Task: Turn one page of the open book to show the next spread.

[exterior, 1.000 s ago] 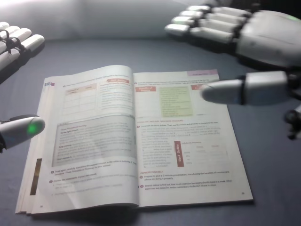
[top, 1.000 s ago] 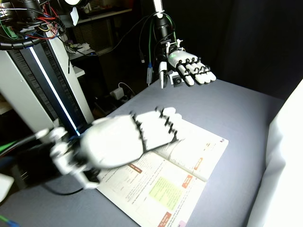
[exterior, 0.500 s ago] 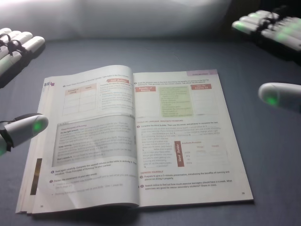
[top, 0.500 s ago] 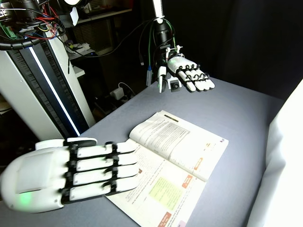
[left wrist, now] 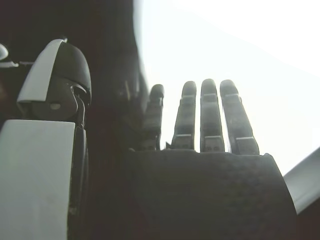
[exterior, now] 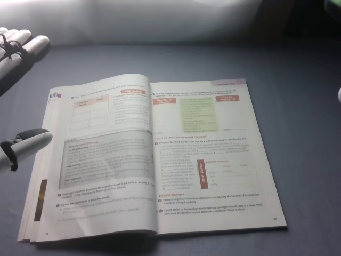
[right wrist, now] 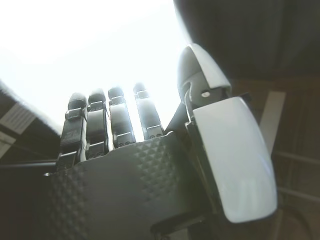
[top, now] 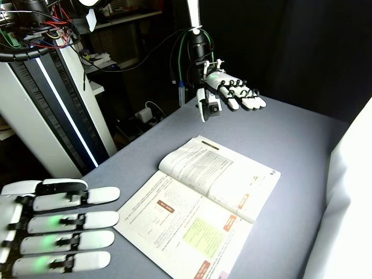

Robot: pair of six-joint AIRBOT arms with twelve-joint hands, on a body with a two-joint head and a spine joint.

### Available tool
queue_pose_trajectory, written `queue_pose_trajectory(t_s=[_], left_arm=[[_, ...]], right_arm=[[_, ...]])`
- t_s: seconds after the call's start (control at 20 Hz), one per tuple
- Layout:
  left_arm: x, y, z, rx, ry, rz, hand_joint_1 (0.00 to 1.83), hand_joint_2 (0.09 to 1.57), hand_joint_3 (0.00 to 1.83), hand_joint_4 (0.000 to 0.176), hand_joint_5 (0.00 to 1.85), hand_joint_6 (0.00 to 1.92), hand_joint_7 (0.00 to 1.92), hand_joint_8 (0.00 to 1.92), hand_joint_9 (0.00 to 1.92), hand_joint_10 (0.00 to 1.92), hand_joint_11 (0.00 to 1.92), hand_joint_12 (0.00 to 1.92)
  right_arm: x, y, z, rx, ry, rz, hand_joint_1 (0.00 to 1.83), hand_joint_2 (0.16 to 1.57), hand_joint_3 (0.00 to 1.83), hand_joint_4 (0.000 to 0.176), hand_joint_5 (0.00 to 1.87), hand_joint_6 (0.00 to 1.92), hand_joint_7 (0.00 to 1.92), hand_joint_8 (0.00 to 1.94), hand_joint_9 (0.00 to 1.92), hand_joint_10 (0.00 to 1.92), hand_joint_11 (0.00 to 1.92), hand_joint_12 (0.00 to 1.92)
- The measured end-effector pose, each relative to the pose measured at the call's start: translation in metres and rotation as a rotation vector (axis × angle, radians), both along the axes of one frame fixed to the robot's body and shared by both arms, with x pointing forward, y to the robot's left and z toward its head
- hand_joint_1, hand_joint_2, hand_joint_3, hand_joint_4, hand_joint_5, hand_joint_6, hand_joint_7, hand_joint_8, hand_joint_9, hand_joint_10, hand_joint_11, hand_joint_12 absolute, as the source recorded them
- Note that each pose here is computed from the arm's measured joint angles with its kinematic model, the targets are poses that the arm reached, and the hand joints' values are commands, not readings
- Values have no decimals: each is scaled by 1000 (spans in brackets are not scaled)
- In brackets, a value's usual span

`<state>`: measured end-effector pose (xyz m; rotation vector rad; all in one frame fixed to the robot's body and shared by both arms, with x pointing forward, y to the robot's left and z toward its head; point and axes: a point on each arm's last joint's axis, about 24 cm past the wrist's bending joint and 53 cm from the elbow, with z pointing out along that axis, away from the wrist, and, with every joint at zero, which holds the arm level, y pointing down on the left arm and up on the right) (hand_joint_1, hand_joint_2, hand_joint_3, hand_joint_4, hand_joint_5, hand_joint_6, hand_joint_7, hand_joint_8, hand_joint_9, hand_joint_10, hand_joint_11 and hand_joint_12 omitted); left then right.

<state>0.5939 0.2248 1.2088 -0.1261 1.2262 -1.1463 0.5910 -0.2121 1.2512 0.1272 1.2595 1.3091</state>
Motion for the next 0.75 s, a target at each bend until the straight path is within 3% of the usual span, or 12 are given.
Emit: queue_pose_trajectory(t_s=[0.05, 0.1, 0.2, 0.25, 0.3, 0.4, 0.5, 0.55, 0.6, 0.65, 0.7, 0.75], left_arm=[[0, -1, -2, -5, 6, -1, 469, 1253, 8, 87, 0, 0, 0, 0, 0, 0, 0, 0], [0, -2, -2, -9, 7, -4, 416, 1246, 4, 106, 0, 0, 0, 0, 0, 0, 0, 0], [-1, 0, 0, -18, -3, -2, 389, 1296, 22, 128, 0, 0, 0, 0, 0, 0, 0, 0], [-1, 0, 2, -23, -8, -2, 336, 1297, 18, 157, 0, 0, 0, 0, 0, 0, 0, 0], [-1, 0, 4, -29, -15, -4, 342, 1299, 14, 155, 0, 0, 0, 0, 0, 0, 0, 0], [-1, 0, 9, -43, -30, -7, 425, 1279, 0, 170, 0, 0, 0, 0, 0, 0, 0, 0], [1, -2, 16, -53, -48, -18, 492, 1291, 2, 82, 0, 0, 0, 0, 0, 0, 0, 0], [2, -3, 21, -61, -61, -20, 526, 1257, 0, 81, 0, 0, 0, 0, 0, 0, 0, 0], [2, -4, 25, -63, -79, -25, 618, 1254, 0, 95, 0, 0, 0, 0, 0, 0, 0, 0], [2, -5, 29, -66, -90, -28, 520, 1368, 28, 66, 177, 70, 0, 0, 0, 0, 0, 0], [2, -7, 34, -67, -108, -33, 487, 1383, 13, 89, 174, 56, 0, 0, 0, 0, 0, 0], [1, -9, 38, -64, -120, -42, 469, 1361, 0, 141, 283, 100, 38, 15, 0, 0, 0, 0]], right_arm=[[-2, -2, 5, 9, -15, -2, 216, 1269, 0, 31, 0, 0, 0, 0, 0, 0, 0, 0], [-5, -3, 12, 19, -38, 2, 261, 1282, 0, 4, 0, 0, 0, 0, 0, 0, 0, 0], [-9, -5, 21, 38, -72, 6, 277, 1308, 1, 0, 0, 0, 0, 0, 0, 0, 0, 0], [-11, -6, 24, 41, -83, 10, 341, 1319, 4, 29, 0, 0, 0, 0, 0, 0, 0, 0], [-14, -8, 30, 53, -105, 10, 301, 1352, 17, 60, 0, 0, 0, 0, 0, 0, 0, 0], [-18, -13, 42, 69, -144, 12, 263, 1349, 10, 21, 0, 0, 0, 0, 0, 0, 1, 0], [-22, -18, 52, 74, -171, 9, 263, 1393, 0, 0, 0, 0, 0, 0, 78, 44, 0, 193], [-23, -18, 54, 75, -177, 11, 322, 1338, 0, 35, 0, 0, 0, 0, 147, 72, 0, 727], [-24, -18, 55, 76, -179, 14, 348, 1317, 0, 0, 0, 0, 0, 0, 174, 85, 0, 1075], [-24, -17, 54, 75, -177, 17, 376, 1316, 0, 0, 0, 0, 9, 2, 173, 89, 0, 1239], [-25, -16, 54, 71, -177, 24, 402, 1315, 0, 25, 0, 0, 62, 14, 168, 92, 0, 1234], [-25, -15, 54, 65, -182, 31, 423, 1320, 0, 10, 0, 0, 118, 24, 186, 117, 0, 1179]])
